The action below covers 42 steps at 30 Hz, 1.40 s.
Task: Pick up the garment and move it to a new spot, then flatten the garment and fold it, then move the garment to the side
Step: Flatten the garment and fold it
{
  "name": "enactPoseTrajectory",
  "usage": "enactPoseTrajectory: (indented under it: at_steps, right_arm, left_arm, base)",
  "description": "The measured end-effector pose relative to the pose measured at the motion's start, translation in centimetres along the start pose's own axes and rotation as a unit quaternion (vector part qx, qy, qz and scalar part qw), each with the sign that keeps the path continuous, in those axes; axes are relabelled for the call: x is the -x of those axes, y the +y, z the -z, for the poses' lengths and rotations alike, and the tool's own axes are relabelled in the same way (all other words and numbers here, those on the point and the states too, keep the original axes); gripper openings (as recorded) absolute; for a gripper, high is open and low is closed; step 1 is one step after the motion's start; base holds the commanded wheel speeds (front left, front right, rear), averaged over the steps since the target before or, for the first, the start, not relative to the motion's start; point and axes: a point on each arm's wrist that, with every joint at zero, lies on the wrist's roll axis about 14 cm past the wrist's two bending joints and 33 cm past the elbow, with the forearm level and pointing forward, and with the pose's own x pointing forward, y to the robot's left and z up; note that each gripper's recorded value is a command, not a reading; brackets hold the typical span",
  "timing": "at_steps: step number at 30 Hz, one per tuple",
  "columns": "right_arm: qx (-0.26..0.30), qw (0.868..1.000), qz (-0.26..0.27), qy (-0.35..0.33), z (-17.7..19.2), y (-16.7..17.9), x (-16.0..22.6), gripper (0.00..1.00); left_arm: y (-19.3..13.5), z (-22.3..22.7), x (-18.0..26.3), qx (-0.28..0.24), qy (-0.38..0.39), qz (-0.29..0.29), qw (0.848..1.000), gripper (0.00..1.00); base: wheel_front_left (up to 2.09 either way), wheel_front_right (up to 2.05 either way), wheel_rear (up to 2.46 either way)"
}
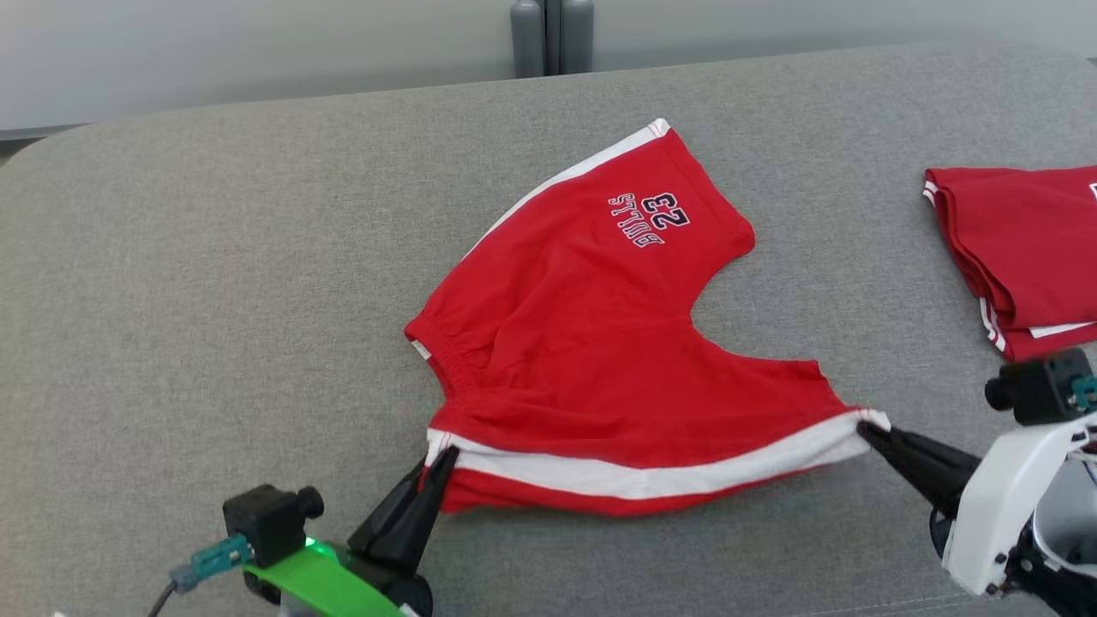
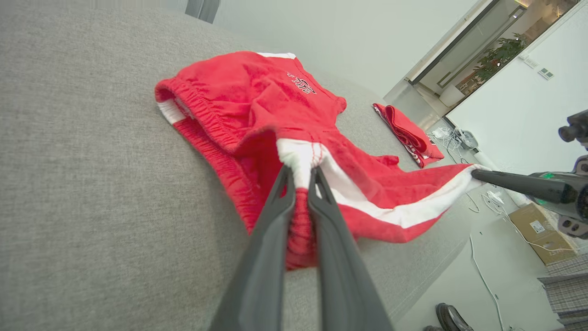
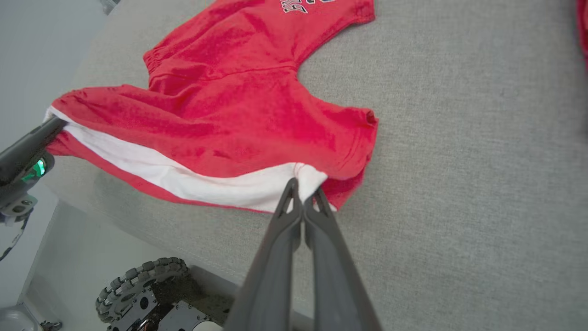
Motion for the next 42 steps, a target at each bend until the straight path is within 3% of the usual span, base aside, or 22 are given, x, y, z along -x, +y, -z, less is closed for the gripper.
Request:
enactPoseTrajectory:
  at_steps: [6,16,25,41,42]
  right_arm:
    - [0.052,0.997,0.007,-0.050,-5.2,-0.4,-2.4,0.00]
    - [0.089,0.985,0.007,-0.145,-13.0,-1.8,-8.9,0.00]
    - [0.111,0.983,0.017,-0.148,-14.9,-3.9,-15.7,0.00]
    - [0.125,0.984,0.004,-0.130,-15.7,-3.5,-25.3,0.00]
    - [0.123,0.984,0.004,-0.127,-15.5,-3.5,-25.7,0.11]
  left_arm:
    - [0.0,-3.6,-3.7,0.003,-0.048,0.007,0.999,0.00]
    - [4.7,-5.5,-8.3,0.034,-0.073,-0.064,0.995,0.00]
    - [8.0,-4.9,-10.8,0.060,-0.074,-0.117,0.989,0.00]
    - [12.6,-4.6,-10.8,0.082,-0.086,-0.181,0.976,0.00]
    - [12.8,-4.6,-10.9,0.081,-0.086,-0.182,0.976,0.15]
  base:
    - [0.00,0.00,0.00]
    - [0.00,0.00,0.00]
    - [0.00,0.00,0.00]
    - [0.00,0.00,0.00]
    - [0.00,0.00,0.00]
